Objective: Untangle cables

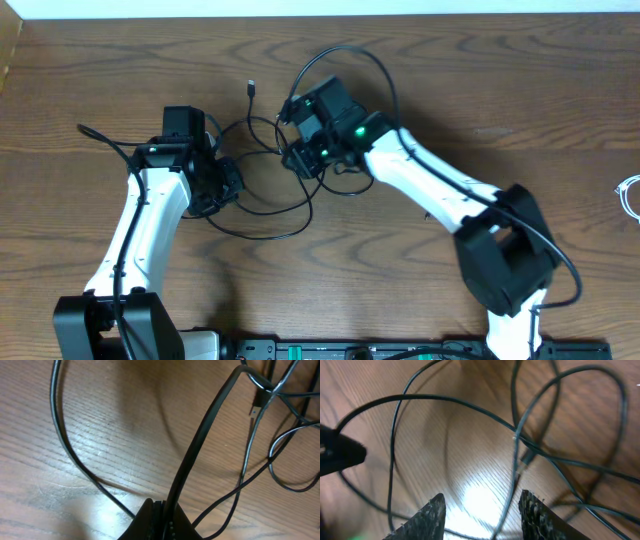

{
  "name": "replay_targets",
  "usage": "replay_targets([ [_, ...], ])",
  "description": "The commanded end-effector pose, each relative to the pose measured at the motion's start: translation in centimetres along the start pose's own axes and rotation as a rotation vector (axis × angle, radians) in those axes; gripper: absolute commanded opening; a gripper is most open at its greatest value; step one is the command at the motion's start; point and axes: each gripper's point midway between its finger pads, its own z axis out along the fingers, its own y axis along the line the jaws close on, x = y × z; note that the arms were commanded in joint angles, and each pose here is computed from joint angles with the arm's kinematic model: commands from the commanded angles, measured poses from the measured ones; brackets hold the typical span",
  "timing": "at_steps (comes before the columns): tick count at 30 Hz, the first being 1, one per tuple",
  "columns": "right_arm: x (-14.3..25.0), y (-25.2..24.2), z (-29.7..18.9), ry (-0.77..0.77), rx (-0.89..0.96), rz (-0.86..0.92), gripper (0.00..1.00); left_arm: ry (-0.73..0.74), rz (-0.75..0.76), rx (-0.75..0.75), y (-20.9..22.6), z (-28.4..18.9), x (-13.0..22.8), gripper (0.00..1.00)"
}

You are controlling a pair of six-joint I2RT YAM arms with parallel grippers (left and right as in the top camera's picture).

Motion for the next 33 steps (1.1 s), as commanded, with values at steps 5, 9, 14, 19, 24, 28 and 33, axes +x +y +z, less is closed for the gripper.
replay_targets([
  [5,0.7,-0.7,3.5,0.004,0.129,-0.029,0.45,-0.013,0.008,-0.023,0.5,-0.3,-0.1,0.08],
  [9,0.8,-1.0,4.9,-0.010,0.185,-0.041,0.36,-0.013,0.008,-0.023,0.5,-0.3,-0.1,0.08],
  [14,0.4,-2.5,5.4,-0.055,0.318,0.010,0.36,-0.012,0.008,-0.023,0.5,-0.3,-0.1,0.08],
  [19,0.2,-2.6,6.4,-0.076,0.314,0.004,0.37,-0.013,0.008,-0.022,0.5,-0.3,-0.1,0.07],
  [24,0.6,-2.8,7.2,-0.069,0.313,0.003,0.37,-0.013,0.008,-0.022,0.5,-0.3,-0.1,0.08],
  [28,0.4,-2.7,7.2,-0.080,0.311,0.000,0.31,-0.013,0.008,-0.022,0.5,-0.3,-0.1,0.07],
  [33,0.2,-2.7,7.3,-0.086,0.310,-0.001,0.25,-0.013,0.008,-0.022,0.5,-0.3,-0.1,0.07],
])
